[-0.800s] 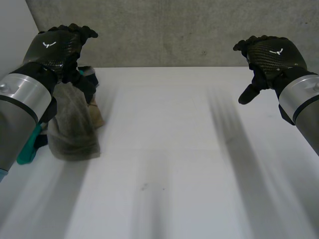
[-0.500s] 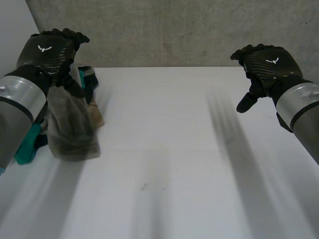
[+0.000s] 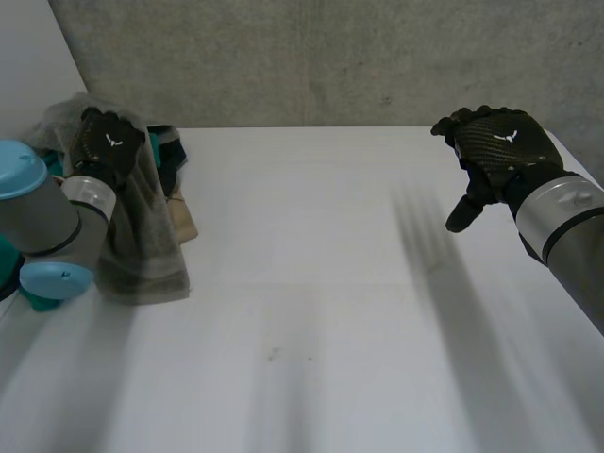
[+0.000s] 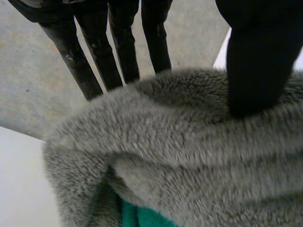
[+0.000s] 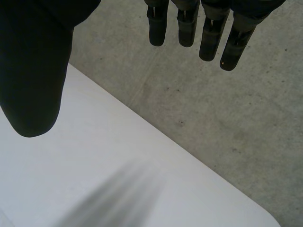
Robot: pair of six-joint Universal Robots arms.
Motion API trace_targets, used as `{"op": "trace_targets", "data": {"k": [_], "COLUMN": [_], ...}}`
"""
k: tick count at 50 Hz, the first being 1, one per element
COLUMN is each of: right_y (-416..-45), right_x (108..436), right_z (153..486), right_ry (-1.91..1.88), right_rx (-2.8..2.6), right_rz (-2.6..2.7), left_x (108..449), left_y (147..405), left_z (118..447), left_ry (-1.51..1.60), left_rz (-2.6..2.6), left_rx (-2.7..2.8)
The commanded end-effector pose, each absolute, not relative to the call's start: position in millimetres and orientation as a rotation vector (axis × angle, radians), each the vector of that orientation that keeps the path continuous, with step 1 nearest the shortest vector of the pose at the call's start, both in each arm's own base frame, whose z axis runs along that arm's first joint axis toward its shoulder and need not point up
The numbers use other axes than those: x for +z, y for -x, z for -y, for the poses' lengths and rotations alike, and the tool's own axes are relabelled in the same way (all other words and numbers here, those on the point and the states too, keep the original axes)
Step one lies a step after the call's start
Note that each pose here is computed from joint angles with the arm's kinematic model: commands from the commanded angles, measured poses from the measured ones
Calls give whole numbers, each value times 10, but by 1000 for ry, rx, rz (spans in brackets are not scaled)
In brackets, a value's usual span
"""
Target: Fold the laundry.
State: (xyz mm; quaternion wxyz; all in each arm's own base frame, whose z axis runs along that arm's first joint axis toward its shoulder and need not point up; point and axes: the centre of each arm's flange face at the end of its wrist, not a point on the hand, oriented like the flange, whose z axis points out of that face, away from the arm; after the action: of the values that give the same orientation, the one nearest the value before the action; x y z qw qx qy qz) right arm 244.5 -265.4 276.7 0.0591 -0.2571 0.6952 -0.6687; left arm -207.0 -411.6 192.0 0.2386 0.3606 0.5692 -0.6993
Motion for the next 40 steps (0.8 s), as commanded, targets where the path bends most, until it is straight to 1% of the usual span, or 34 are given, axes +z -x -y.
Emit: {"op": "trace_targets", "data": {"k": [1, 4, 6, 8, 9, 12, 13, 16, 17, 20, 21, 23, 24, 27, 28, 30, 31, 35, 38, 40], "right_y": [-2441, -2437, -2434, -2427, -2423, -2419, -2420, -2415, -2416, -2406, -2405, -2401, -2401, -2401, -2401, -2401, -2401, -2399, -2402, -2399], "right_x": [2751, 2756, 2757, 2763, 2763, 2777, 2782, 2795, 2799, 2824, 2829, 2839, 2839, 2839, 2839, 2839, 2839, 2832, 2834, 2831], "right_z": [2653, 2658, 2663, 2674, 2677, 2683, 2684, 2688, 2690, 2691, 2689, 2693, 2693, 2693, 2693, 2693, 2693, 2689, 2691, 2698], "right_ry": [780, 779, 777, 773, 772, 769, 769, 767, 766, 762, 761, 759, 759, 759, 757, 757, 757, 760, 759, 758], "right_rx": [-2020, -2022, -2025, -2030, -2031, -2037, -2038, -2042, -2044, -2054, -2056, -2060, -2060, -2060, -2060, -2060, -2060, -2055, -2057, -2058], "right_rz": [-2110, -2110, -2110, -2109, -2111, -2107, -2106, -2104, -2103, -2097, -2096, -2094, -2094, -2094, -2094, -2094, -2094, -2099, -2094, -2096], "left_x": [1826, 1857, 1883, 2033, 2294, 2683, 2890, 3132, 3226, 3307, 3299, 3234, 3134, 2875, 2632, 2384, 2168, 1860, 1849, 1918], "left_y": [2069, 2077, 2153, 2185, 2262, 2442, 2578, 2785, 2891, 3057, 3154, 3263, 3365, 3529, 3644, 3739, 3812, 3906, 3895, 3867], "left_z": [4213, 4214, 4173, 4143, 4051, 3837, 3670, 3393, 3233, 2905, 2676, 2458, 2278, 2088, 2013, 1952, 1897, 1759, 1752, 1755], "left_ry": [-989, -986, -997, -968, -931, -879, -853, -822, -811, -814, -837, -883, -930, -1006, -1058, -1103, -1138, -1196, -1191, -1168], "left_rz": [-1565, -1556, -1548, -1517, -1464, -1394, -1367, -1368, -1388, -1467, -1548, -1645, -1739, -1888, -1985, -2073, -2138, -2228, -2242, -2242], "left_rx": [-1900, -1908, -1929, -1961, -2020, -2141, -2228, -2369, -2440, -2539, -2585, -2616, -2630, -2609, -2559, -2492, -2429, -2323, -2313, -2331]}}
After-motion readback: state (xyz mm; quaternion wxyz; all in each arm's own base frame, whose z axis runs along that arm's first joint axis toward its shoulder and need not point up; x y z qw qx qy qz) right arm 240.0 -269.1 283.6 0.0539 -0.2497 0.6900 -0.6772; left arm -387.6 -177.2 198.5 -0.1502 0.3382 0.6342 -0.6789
